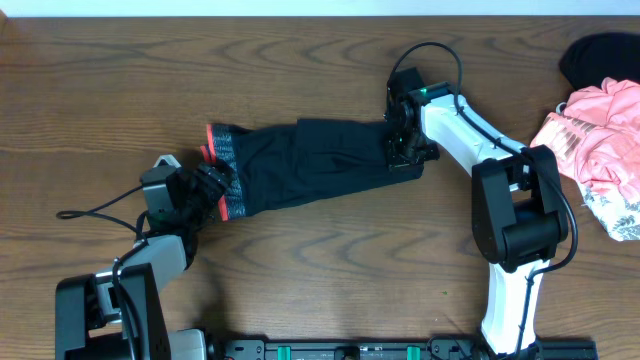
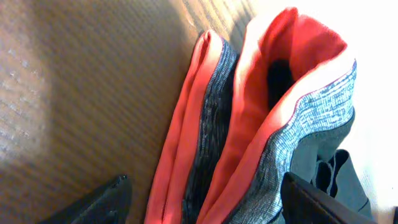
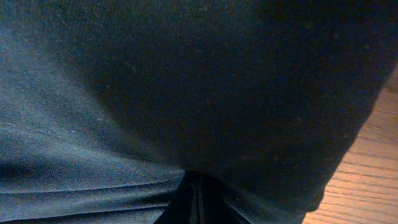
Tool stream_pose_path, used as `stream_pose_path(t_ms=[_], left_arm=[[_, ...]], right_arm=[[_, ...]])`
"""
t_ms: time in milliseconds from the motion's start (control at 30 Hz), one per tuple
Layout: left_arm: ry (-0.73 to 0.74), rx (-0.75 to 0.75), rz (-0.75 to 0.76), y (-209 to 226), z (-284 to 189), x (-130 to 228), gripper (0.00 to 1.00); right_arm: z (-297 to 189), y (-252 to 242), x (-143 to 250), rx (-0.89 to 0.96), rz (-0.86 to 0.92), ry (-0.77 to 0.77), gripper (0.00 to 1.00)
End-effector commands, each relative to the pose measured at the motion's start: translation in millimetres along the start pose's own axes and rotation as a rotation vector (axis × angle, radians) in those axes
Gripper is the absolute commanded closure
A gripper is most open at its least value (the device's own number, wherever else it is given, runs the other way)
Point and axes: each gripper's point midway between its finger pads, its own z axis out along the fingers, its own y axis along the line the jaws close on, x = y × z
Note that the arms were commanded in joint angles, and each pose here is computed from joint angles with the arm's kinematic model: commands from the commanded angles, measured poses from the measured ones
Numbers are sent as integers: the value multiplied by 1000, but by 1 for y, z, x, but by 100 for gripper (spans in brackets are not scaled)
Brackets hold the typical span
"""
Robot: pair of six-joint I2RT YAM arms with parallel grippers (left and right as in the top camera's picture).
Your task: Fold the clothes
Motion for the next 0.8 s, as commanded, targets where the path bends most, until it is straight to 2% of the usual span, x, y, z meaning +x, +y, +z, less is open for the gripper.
stream_pose_path(t_ms=[0,133,233,533,633,767], left_arm=[[144,-277,-73,88,1,59,22],[251,-171,-99,69,1,77,22],[386,-103,-177,56,-6,101,33],[473,-414,-429,112,-40,133,33],[460,-442,-450,119,-44,130,32],[419,-400,-426,115,-38,115,31]], right_arm=[[11,-11,6,24,36,35,99],[11,-11,6,24,36,35,99],[11,-11,6,24,36,35,99],[11,-11,6,25,35,35,99],[11,-11,6,25,36,34,99],[11,-11,6,24,36,35,99]])
